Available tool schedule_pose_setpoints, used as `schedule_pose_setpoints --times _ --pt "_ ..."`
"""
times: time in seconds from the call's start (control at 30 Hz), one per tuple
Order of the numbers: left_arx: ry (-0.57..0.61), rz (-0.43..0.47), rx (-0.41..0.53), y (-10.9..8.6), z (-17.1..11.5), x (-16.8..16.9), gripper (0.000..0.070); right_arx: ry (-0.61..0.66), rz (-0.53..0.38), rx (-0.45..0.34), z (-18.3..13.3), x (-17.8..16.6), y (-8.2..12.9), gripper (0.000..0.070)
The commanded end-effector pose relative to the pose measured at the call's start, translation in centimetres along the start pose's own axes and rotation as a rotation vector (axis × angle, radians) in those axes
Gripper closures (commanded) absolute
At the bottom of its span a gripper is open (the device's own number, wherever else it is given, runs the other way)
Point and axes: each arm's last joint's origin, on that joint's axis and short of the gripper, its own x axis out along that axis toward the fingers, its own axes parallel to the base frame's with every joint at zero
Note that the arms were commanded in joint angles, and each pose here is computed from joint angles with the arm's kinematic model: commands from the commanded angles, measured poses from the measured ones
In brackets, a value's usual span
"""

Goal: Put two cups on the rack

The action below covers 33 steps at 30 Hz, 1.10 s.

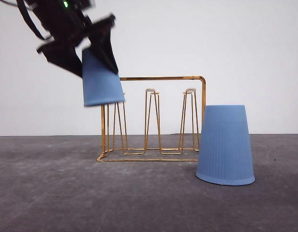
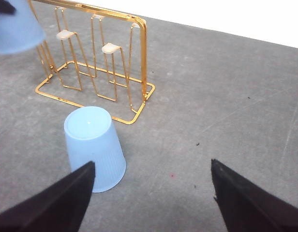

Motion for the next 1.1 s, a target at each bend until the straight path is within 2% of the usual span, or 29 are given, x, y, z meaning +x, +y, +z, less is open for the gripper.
schedule_pose_setpoints --times 0.0,0.2,0.27,0.33,0.43,0.47,0.63,0.73,0.83,0.93,1.07 --pt "0.006 -0.001 0.005 -0.1 0.2 1.2 0.0411 -0.018 0.001 0.006 0.4 -0.2 0.0 0.0214" --pt "0.081 0.002 -0.002 0.3 -1.2 4.5 0.0406 -0.018 0.001 0.006 0.4 -0.2 0.0 0.0214" --pt "0.105 0.003 -0.004 0.4 -1.6 5.3 0.0376 -0.018 0.001 0.006 0.4 -0.2 0.0 0.0214" --pt "0.123 0.002 -0.006 0.4 -1.9 5.8 0.031 -0.018 0.001 0.006 0.4 -0.2 0.0 0.0214" --pt "0.129 0.0 -0.007 0.5 -2.0 5.9 0.0158 -0.018 0.001 0.006 0.4 -0.2 0.0 0.0214" --pt "0.128 -0.001 -0.007 0.4 -1.9 5.8 0.0144 -0.018 0.001 0.006 0.4 -0.2 0.0 0.0214" --pt "0.214 0.003 -0.017 0.2 -1.0 3.7 0.0156 -0.018 0.002 0.006 0.4 -0.2 0.0 0.0214" --pt "0.307 0.004 -0.028 0.1 -0.3 1.4 0.0246 -0.018 0.002 0.006 0.4 -0.2 0.0 0.0214" --pt "0.37 -0.039 -0.041 -0.3 -0.2 -0.7 0.0318 -0.017 0.004 0.019 0.4 -0.2 0.0 0.0214" --pt "0.424 -0.072 -0.056 -0.5 -0.6 -2.7 0.0317 -0.006 0.065 0.036 0.4 0.1 0.2 0.0214" --pt "0.428 -0.075 -0.057 -0.7 -1.9 -4.7 0.0317 0.046 0.15 0.083 0.4 1.0 0.3 0.0214"
